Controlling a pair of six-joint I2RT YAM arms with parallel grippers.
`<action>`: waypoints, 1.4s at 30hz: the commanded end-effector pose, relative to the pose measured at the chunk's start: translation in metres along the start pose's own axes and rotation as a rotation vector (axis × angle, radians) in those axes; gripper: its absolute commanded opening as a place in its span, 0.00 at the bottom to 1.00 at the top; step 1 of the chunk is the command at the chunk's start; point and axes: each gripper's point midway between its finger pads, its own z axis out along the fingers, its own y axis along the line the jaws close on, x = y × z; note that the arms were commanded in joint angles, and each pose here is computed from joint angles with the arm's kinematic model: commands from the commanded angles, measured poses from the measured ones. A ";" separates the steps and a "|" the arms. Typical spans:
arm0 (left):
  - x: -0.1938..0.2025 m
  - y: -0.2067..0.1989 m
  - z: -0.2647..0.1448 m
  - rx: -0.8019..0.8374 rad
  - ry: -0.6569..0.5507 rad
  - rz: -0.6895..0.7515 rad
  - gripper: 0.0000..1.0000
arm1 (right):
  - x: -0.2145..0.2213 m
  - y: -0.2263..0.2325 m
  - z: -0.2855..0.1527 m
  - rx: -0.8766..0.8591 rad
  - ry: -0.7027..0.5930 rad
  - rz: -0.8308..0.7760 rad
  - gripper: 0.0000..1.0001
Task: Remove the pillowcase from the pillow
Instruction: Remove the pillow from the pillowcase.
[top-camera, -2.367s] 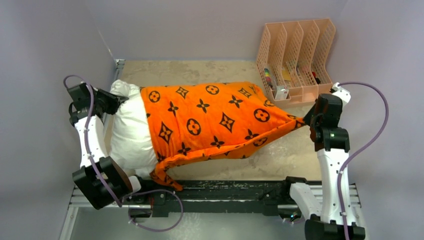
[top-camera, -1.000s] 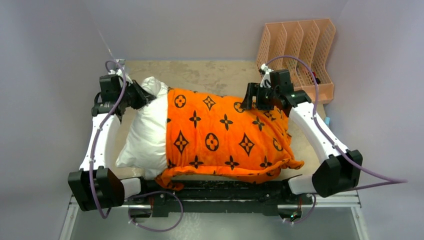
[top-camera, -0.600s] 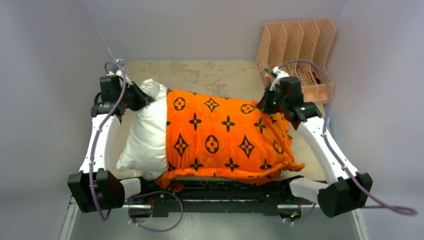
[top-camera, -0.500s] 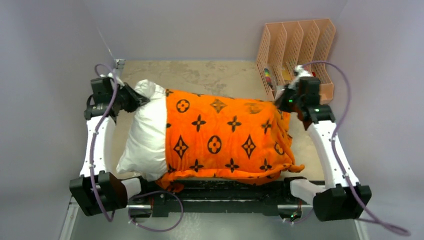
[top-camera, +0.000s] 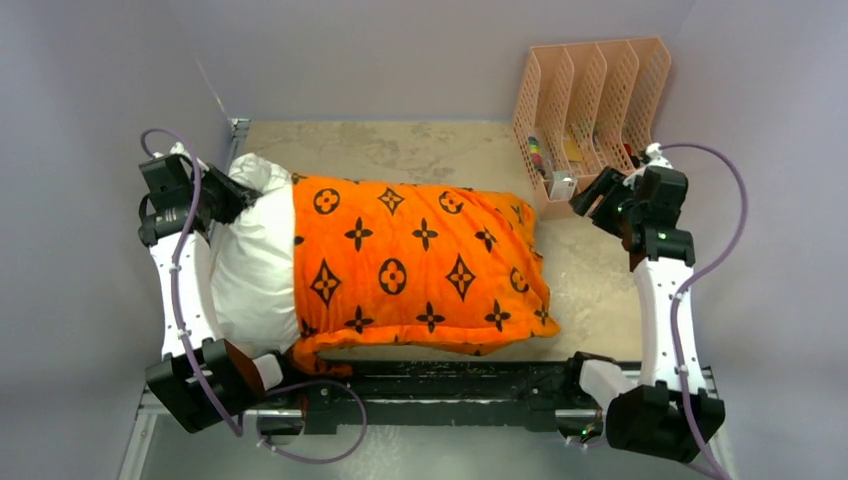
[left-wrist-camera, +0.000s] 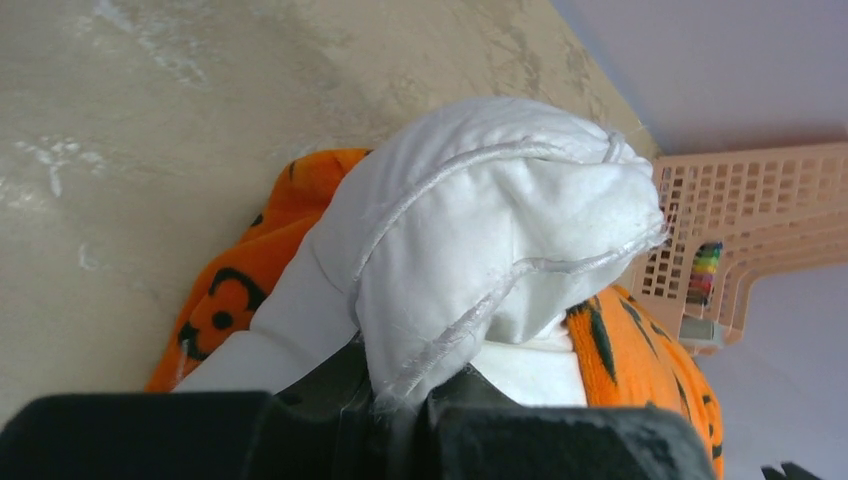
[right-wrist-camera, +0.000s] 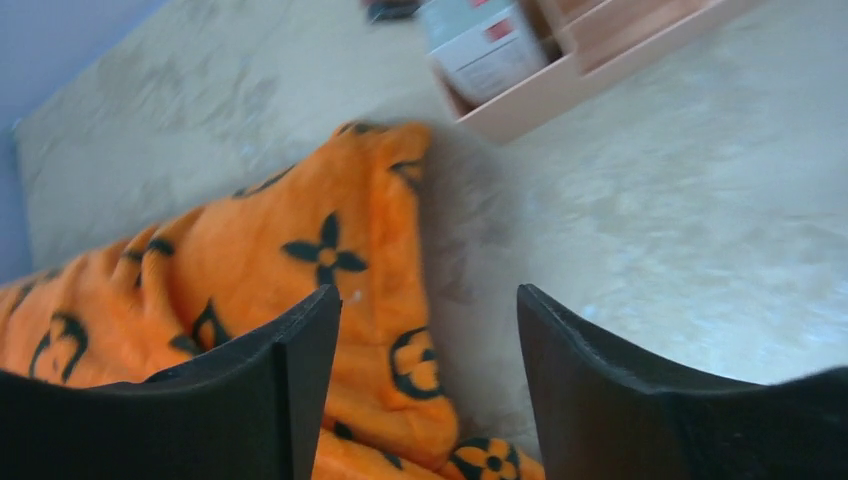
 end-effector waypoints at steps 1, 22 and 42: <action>0.006 -0.055 -0.007 0.215 -0.001 0.214 0.00 | 0.043 0.048 0.020 -0.323 0.195 0.095 0.72; 0.036 -0.010 0.022 0.118 0.020 0.117 0.00 | 0.100 0.046 0.093 -0.360 0.321 0.354 0.00; -0.008 0.012 0.006 0.075 -0.148 -0.038 0.00 | -0.025 -0.032 0.010 -0.151 -0.002 0.244 0.27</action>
